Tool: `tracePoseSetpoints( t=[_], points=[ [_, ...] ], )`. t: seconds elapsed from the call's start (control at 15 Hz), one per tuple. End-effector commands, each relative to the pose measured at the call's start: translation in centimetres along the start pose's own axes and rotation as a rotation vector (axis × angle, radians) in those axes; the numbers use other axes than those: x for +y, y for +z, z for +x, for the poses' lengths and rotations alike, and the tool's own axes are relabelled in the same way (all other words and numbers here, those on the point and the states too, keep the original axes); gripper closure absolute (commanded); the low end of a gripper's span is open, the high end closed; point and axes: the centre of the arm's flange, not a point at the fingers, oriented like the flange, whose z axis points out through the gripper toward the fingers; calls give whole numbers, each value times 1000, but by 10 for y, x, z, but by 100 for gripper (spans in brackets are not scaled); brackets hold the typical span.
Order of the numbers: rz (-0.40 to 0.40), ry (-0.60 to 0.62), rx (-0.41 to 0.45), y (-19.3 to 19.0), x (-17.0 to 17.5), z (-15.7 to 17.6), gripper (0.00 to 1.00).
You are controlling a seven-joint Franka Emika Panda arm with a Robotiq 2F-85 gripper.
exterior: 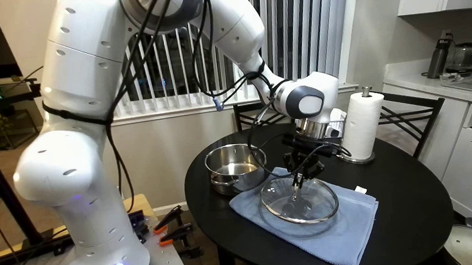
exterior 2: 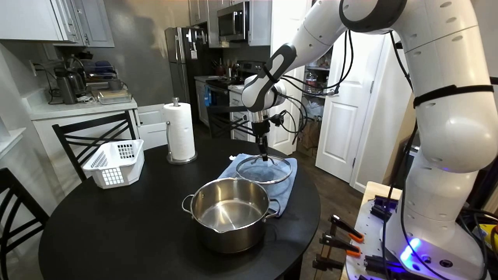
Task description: Take the lid off the pot
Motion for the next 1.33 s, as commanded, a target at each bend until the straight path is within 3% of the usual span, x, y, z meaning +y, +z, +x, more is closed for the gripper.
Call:
tracePoseSetpoints(
  t=[0.0,0.33,0.47,0.93,1.0,1.2,1.27],
  points=[
    [-30,38,18,-4,-1,20,95],
    [-46,56,19,2,2,30,95],
    [-46,67,15,5,6,27,56],
    [-77,60,3,-3,1,23,14],
    [-51,52,1,5,8,27,33],
    [-58,45,2,2,7,28,14],
    [-58,45,2,2,6,28,14]
  ],
)
